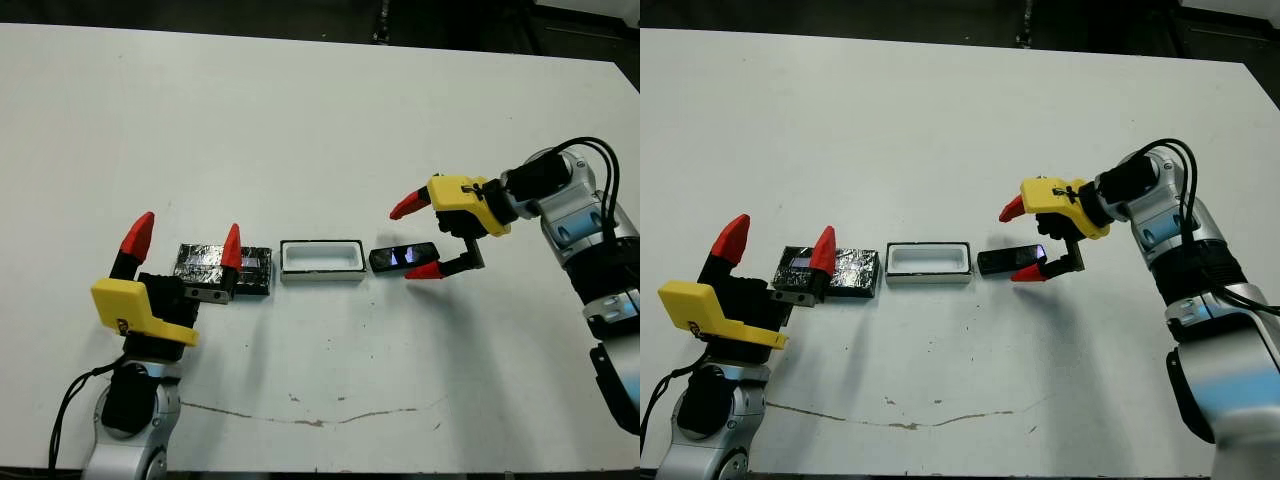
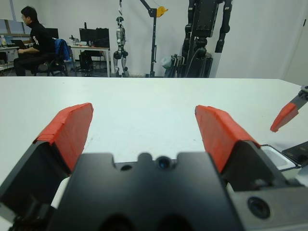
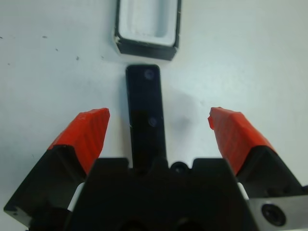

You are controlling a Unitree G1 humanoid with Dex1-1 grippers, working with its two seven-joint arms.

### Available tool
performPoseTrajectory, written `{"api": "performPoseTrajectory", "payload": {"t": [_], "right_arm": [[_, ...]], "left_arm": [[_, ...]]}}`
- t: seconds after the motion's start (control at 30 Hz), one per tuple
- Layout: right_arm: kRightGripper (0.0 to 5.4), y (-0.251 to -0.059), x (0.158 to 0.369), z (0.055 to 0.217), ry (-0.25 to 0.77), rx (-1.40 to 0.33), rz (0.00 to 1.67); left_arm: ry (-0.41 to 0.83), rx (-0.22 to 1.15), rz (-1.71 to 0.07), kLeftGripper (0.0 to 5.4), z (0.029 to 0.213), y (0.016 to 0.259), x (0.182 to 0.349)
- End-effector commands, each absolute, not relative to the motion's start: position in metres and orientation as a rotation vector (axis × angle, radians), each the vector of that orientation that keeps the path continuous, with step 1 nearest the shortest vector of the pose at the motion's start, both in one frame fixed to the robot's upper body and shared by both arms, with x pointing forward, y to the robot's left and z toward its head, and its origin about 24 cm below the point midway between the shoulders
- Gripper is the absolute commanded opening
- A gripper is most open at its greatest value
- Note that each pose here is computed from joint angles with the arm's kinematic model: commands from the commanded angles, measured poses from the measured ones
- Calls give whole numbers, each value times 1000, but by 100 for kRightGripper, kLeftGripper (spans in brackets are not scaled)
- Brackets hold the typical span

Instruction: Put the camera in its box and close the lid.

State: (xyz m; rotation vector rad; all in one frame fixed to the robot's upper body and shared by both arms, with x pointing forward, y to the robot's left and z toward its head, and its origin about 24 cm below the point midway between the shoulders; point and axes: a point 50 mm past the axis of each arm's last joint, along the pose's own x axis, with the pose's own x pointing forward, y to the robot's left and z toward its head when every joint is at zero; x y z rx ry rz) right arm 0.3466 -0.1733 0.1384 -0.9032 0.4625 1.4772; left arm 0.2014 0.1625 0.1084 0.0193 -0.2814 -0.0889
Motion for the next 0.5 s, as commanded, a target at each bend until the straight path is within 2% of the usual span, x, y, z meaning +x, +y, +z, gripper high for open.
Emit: {"api": "performPoseTrajectory", "payload": {"t": [0.03,0.23,0.5], "right_arm": [[540,-176,343,128,519,-879,1471],[539,-174,341,121,537,-883,1470],[445,-175,339,112,519,-856,1439]], "left_arm": [[-269,27,-80,539,106,163,200],[-266,24,-79,540,106,162,199],[-266,21,-78,540,106,161,199]]}}
